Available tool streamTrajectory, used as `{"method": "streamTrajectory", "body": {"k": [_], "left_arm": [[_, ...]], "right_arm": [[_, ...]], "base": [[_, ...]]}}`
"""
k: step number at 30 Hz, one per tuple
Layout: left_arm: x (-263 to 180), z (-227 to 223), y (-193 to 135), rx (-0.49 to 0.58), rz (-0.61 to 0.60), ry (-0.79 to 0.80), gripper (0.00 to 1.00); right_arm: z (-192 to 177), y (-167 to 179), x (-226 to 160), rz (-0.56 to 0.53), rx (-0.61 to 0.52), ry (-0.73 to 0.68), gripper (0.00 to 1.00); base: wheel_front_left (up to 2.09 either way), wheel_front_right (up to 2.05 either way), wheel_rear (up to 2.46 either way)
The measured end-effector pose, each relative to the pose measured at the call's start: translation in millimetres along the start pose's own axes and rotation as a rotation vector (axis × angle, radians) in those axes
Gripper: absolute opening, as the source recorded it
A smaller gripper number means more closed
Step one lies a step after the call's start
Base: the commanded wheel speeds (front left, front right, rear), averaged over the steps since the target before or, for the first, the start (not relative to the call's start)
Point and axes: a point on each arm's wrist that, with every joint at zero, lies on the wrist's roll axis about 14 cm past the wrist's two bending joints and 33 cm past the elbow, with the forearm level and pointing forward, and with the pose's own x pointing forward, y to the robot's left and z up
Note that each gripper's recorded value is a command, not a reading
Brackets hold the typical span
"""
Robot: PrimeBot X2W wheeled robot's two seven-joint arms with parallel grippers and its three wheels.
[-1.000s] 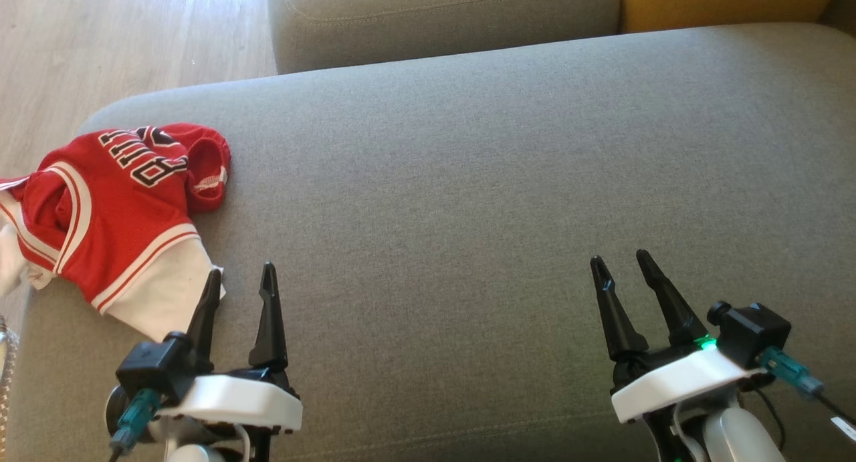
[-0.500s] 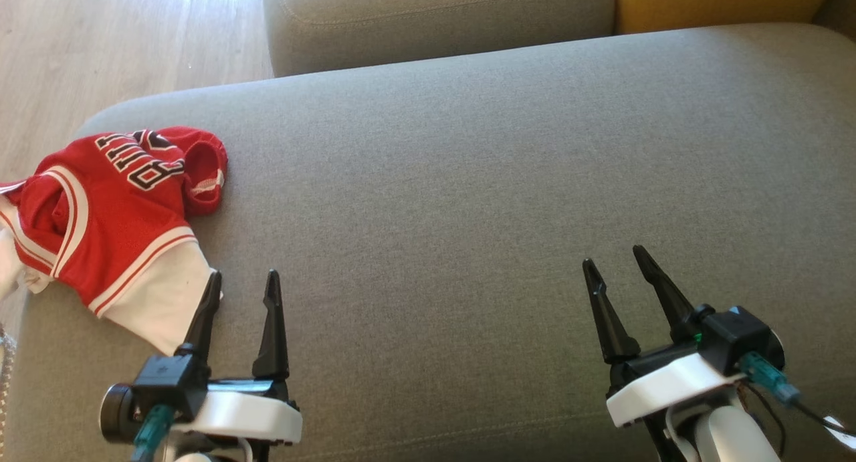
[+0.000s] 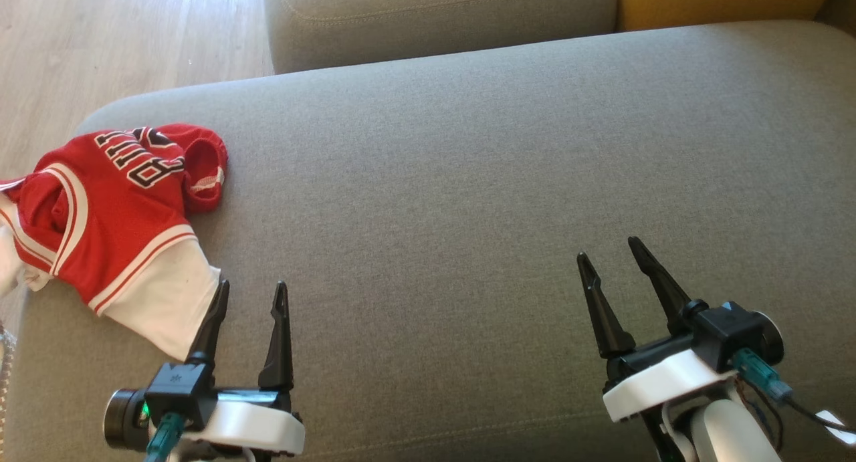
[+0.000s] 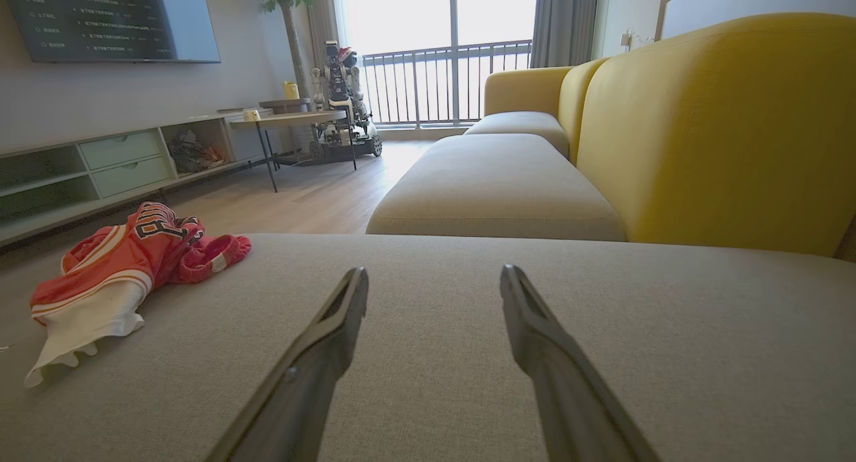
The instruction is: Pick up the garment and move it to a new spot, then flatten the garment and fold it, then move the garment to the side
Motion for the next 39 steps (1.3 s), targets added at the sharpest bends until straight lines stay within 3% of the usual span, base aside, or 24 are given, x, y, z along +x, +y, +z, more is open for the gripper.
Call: {"method": "streamTrajectory", "body": {"k": [11, 39], "left_arm": [[-3.1, -1.5, 5.7, -0.015, 0.024, 0.006, 1.00], [-75.6, 9.7, 90.2, 0.010, 0.377, -0.009, 1.00]], "right_arm": [[-2.5, 8.6, 4.0, 0.028, 0.004, 0.006, 1.00], [-26.8, 130.2, 29.5, 0.404, 0.055, 0.063, 1.00]], "base": [[0.00, 0.00, 0.00], [0.00, 0.00, 0.00]]}}
